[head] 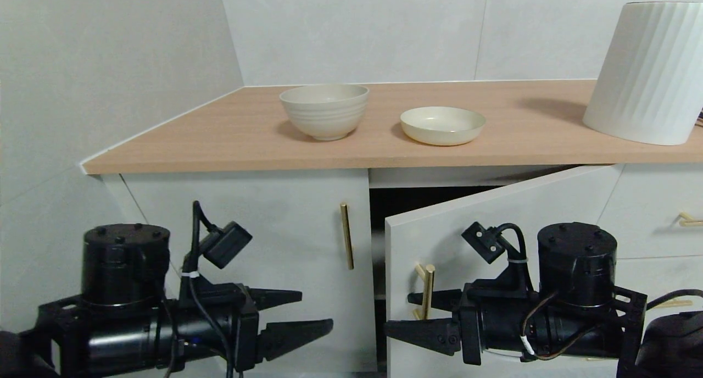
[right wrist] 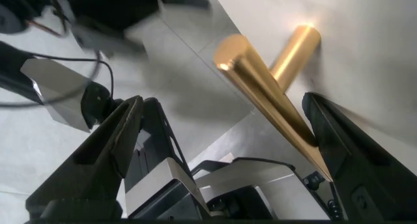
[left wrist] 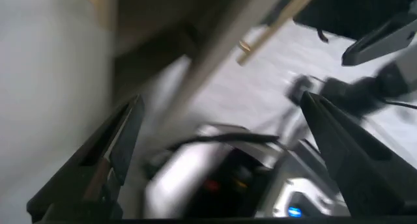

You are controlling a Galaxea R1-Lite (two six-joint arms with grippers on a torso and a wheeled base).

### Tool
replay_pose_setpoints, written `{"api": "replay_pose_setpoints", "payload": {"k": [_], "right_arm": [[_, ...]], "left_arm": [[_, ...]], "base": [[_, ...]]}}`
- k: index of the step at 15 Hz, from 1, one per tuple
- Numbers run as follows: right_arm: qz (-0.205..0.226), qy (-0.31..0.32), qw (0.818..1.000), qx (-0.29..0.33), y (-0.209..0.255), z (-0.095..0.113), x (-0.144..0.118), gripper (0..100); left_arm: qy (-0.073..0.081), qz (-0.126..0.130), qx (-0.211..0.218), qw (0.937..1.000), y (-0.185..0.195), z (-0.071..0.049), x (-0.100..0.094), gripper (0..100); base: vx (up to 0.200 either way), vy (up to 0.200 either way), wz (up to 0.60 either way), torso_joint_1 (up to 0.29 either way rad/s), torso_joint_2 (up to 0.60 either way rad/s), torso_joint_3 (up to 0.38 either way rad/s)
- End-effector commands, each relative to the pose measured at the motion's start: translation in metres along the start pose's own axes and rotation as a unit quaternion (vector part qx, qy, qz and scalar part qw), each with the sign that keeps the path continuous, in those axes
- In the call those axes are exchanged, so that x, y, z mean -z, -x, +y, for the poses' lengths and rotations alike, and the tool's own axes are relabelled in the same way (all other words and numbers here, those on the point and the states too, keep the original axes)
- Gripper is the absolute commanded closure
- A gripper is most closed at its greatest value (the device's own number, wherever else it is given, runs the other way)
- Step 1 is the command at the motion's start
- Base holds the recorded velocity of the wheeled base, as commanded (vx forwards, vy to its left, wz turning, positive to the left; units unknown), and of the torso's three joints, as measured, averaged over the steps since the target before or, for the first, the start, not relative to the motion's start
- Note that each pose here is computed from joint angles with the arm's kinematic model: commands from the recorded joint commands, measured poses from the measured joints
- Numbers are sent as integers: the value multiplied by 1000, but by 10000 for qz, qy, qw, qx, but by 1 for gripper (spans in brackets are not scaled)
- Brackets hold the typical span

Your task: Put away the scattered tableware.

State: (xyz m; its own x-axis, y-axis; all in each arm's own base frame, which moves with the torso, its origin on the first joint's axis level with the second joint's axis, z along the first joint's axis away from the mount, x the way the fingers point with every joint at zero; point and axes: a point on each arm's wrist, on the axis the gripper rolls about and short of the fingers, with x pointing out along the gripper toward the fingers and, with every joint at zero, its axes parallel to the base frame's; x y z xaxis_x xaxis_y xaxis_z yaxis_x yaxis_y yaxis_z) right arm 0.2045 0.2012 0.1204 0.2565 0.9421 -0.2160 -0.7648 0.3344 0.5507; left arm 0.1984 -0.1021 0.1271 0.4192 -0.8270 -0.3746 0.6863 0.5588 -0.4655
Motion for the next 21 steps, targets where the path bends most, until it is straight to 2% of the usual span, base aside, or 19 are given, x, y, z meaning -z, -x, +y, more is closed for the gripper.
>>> {"api": "replay_pose_setpoints", "payload": {"k": [1, 2, 3, 5, 6, 7, 8, 10, 12, 13, 14, 15, 17, 18, 21], "right_arm": [[39, -25, 10000, 19, -2, -2, 2, 0], [39, -25, 10000, 19, -2, -2, 2, 0], [39, -25, 10000, 19, -2, -2, 2, 0], [39, -25, 10000, 19, -2, -2, 2, 0], [15, -9, 10000, 7, -2, -2, 1, 0], [10, -5, 10000, 4, -2, -2, 1, 0], [4, -1, 10000, 2, -2, -2, 1, 0], [10, -5, 10000, 4, -2, -2, 2, 0], [33, -21, 10000, 16, -3, -3, 3, 0], [39, -25, 10000, 19, -3, -4, 3, 0], [39, -25, 10000, 19, -4, -4, 3, 0], [39, -33, 10000, 19, -4, -4, 3, 0], [74, -49, 10000, 36, -5, -6, 5, 0], [68, -45, 10000, 33, -5, -6, 5, 0], [56, -37, 10000, 28, -4, -5, 4, 0]], "left_arm": [[328, 390, 103, 9986, -26, 8, 14, 0], [366, 330, 123, 9987, -30, 9, 12, 100], [391, 270, 138, 9988, -32, 11, 11, 100], [360, -61, 229, 9991, -35, 10, 2, 100], [174, -468, 110, 9987, -42, 14, -12, 100], [64, -740, -77, 9972, -45, 15, -21, 100], [7, -905, -209, 9957, -50, 16, -30, 100], [12, -964, -284, 9949, -62, 25, -38, 100], [44, -871, -299, 9957, -70, 31, -33, 100], [99, -717, -280, 9970, -79, 36, -27, 100], [-6, -711, -237, 9972, -90, 37, -25, 100], [-71, -829, -266, 9962, -98, 40, -24, 100], [-164, -1052, -393, 9935, -115, 41, -25, 100], [-183, -1084, -467, 9928, -124, 41, -22, 100], [-314, -1196, -285, 9919, -136, 32, -20, 100]], "base": [[0, 0, 0, 0, 0, 0], [0, 0, 0, 0, 0, 0], [0, 0, 0, 0, 0, 0], [0, 0, 0, 0, 0, 0], [0, 0, 0, 0, 0, 0], [0, 0, 0, 0, 0, 0], [0, 0, 0, 0, 0, 0], [0, 0, 0, 0, 0, 0], [0, 0, 0, 0, 0, 0], [0, 0, 0, 0, 0, 0], [0, 0, 0, 0, 0, 0], [0, 0, 0, 0, 0, 0], [0, 0, 0, 0, 0, 0], [0, 0, 0, 0, 0, 0], [0, 0, 0, 0, 0, 0]]}}
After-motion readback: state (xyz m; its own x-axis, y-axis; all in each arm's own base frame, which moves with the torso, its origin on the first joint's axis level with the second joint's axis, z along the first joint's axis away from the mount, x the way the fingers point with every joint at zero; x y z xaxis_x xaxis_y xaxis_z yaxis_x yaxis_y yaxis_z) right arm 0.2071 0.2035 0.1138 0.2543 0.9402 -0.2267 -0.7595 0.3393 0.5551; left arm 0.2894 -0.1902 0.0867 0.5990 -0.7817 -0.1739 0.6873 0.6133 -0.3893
